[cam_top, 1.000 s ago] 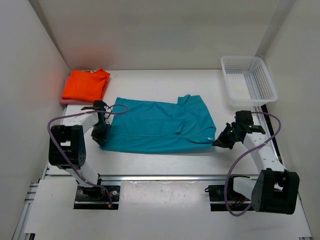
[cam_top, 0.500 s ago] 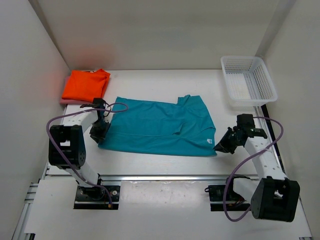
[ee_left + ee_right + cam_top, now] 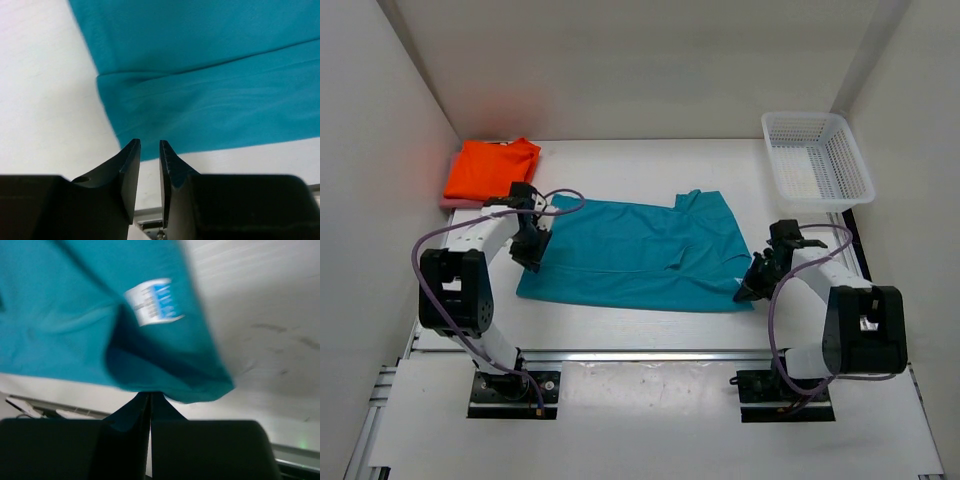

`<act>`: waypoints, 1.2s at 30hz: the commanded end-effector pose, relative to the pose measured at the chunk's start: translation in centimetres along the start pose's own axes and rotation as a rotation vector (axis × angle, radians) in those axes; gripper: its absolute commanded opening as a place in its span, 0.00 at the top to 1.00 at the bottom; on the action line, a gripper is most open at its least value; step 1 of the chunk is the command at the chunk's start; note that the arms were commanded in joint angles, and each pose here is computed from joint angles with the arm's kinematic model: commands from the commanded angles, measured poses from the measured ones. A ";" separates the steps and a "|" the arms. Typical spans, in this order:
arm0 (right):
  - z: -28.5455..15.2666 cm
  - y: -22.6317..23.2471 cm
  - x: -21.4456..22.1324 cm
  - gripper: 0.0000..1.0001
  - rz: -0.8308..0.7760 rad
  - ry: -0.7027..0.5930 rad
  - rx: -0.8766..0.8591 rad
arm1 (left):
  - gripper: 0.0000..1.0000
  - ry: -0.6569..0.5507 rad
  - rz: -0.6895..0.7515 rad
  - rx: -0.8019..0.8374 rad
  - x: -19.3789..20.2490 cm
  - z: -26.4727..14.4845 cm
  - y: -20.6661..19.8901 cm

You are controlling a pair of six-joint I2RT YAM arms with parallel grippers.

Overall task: Fold and stack the t-shirts
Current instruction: Fold the flattened tshirt in 1/3 of the way

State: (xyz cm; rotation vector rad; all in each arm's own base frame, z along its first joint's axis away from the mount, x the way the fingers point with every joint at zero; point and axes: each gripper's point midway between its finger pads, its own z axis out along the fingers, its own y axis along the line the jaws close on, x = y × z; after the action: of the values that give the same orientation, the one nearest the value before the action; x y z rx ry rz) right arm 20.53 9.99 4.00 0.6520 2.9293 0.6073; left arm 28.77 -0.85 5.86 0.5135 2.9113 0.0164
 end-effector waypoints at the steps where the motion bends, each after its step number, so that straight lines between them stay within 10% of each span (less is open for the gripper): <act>1: 1.1 -1.5 -1.1 1.00 0.027 -0.028 -0.022 | 0.67 -0.002 -0.014 0.051 0.0 1.6 -1.3; 11: 3.1 -3.9 0.9 1.00 0.114 0.041 -0.018 | 0.67 0.106 -0.032 -0.086 3.6 4.5 0.6; 20: -0.3 -0.1 0.0 0.95 -0.041 -0.009 -0.059 | 0.59 -0.337 0.115 0.023 -9.9 -7.2 -2.0; 28: -3.2 0.2 0.8 0.60 -0.075 -0.100 -0.062 | 0.57 -0.342 0.539 0.220 -14.5 -5.7 -19.1; 36: -2.7 0.5 -3.4 0.41 -0.102 -0.249 -0.108 | 0.52 -0.495 0.636 0.325 -20.3 -4.8 -30.3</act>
State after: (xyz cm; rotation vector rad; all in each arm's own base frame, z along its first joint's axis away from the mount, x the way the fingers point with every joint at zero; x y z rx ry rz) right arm 21.53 8.49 6.78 0.5755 2.7165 0.6465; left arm 34.26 -33.20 9.18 1.3412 2.2997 -0.3604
